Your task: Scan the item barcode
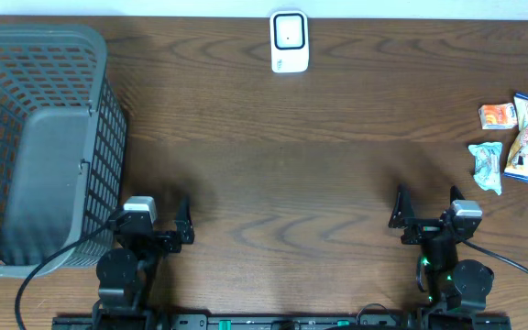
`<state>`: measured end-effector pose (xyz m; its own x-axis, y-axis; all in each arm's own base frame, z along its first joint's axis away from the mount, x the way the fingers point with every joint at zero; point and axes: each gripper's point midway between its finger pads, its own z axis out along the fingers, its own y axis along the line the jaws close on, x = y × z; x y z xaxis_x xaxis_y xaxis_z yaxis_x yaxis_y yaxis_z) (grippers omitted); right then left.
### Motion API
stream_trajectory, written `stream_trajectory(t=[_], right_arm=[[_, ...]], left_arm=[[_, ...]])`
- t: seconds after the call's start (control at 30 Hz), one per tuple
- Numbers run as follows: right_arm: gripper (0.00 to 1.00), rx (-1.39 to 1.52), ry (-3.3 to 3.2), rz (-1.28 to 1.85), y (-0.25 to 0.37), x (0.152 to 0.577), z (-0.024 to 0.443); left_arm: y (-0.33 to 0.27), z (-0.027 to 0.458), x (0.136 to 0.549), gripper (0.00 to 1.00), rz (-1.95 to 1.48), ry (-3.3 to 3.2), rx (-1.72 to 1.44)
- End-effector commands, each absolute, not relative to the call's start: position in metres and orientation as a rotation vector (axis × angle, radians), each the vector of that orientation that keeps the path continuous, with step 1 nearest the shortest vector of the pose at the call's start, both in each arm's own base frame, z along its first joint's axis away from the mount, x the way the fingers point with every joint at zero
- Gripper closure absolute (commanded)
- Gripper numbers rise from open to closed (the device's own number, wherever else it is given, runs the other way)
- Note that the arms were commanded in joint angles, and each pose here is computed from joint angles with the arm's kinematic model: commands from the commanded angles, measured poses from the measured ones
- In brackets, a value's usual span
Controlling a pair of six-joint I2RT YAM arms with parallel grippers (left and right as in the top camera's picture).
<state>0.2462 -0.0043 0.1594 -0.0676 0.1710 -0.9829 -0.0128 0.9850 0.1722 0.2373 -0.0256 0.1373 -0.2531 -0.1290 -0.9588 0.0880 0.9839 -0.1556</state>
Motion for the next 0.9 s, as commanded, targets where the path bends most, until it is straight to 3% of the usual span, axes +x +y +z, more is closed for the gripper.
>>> stream_trajectory(t=[0.0,0.3,0.87], right_arm=[[0.01,0.126,1.632,0.151,-0.004,0.246,0.159],[0.01,0.126,1.632,0.151,-0.004,0.246,0.159],[0.01,0.126,1.632,0.151,-0.004,0.246,0.159]], left_arm=[[-0.02,0.128,0.241,0.02,-0.17,1.798,-0.048],[-0.003,0.134,0.244,0.02,-0.081,1.733,-0.117],[-0.019,0.136,0.243,0.02,-0.064,1.728,0.034]])
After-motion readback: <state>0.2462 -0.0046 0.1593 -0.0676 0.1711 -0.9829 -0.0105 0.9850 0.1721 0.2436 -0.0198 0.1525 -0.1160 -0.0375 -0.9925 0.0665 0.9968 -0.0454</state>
